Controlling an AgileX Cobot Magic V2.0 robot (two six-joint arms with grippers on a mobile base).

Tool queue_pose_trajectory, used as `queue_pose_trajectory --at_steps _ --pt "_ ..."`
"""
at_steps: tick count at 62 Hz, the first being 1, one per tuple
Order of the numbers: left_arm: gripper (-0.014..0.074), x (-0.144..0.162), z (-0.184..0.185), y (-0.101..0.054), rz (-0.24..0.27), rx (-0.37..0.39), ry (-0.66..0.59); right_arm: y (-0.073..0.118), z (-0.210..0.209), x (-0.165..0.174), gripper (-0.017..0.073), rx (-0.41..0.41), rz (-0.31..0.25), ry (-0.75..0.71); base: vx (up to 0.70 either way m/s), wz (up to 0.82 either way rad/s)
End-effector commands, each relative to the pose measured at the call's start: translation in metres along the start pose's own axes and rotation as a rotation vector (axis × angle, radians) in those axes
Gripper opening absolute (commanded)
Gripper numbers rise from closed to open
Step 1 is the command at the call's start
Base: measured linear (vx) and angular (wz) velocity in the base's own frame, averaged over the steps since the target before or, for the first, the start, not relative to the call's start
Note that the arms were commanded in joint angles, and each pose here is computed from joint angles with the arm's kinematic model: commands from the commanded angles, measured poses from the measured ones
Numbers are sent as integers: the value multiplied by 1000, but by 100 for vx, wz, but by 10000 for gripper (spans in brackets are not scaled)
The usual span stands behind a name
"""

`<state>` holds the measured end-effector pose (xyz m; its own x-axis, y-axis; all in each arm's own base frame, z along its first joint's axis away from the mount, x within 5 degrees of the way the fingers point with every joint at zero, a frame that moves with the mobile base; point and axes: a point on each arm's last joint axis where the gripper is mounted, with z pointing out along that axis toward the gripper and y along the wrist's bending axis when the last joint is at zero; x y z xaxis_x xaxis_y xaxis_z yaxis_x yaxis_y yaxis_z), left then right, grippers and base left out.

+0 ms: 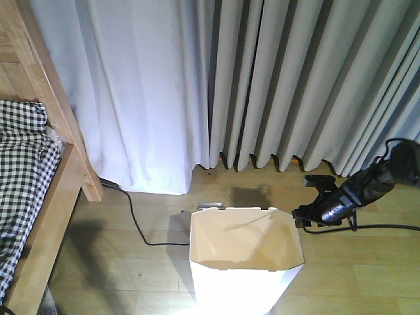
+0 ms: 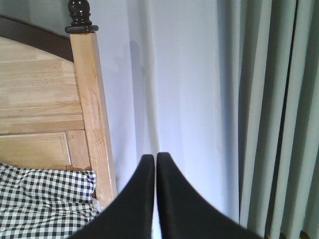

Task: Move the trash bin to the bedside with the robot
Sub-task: 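Open the right gripper and raise it away from the bin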

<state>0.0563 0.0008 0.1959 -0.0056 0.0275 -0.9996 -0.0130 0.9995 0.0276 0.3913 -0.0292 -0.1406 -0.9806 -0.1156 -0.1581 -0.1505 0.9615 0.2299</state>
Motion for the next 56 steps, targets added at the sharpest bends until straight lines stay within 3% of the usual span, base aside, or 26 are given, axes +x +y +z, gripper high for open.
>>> queue_pose_trajectory --at_steps 1,9,31,45,56 --pt "-6 -3 0 0 -23 7 -69 14 -55 -23 494 -21 -55 -97 0 0" --pt "-6 -3 0 0 -23 7 -69 28 -107 -22 494 15 -51 -170 0 0" --pt "-6 -3 0 0 -23 7 -69 78 -280 -2 494 134 -123 -471 0 0" --pt "-6 -3 0 0 -23 7 -69 118 -379 47 494 213 -198 -734 0 0" --pt "-6 -3 0 0 -23 7 -69 142 -421 93 494 258 -225 -906 0 0"
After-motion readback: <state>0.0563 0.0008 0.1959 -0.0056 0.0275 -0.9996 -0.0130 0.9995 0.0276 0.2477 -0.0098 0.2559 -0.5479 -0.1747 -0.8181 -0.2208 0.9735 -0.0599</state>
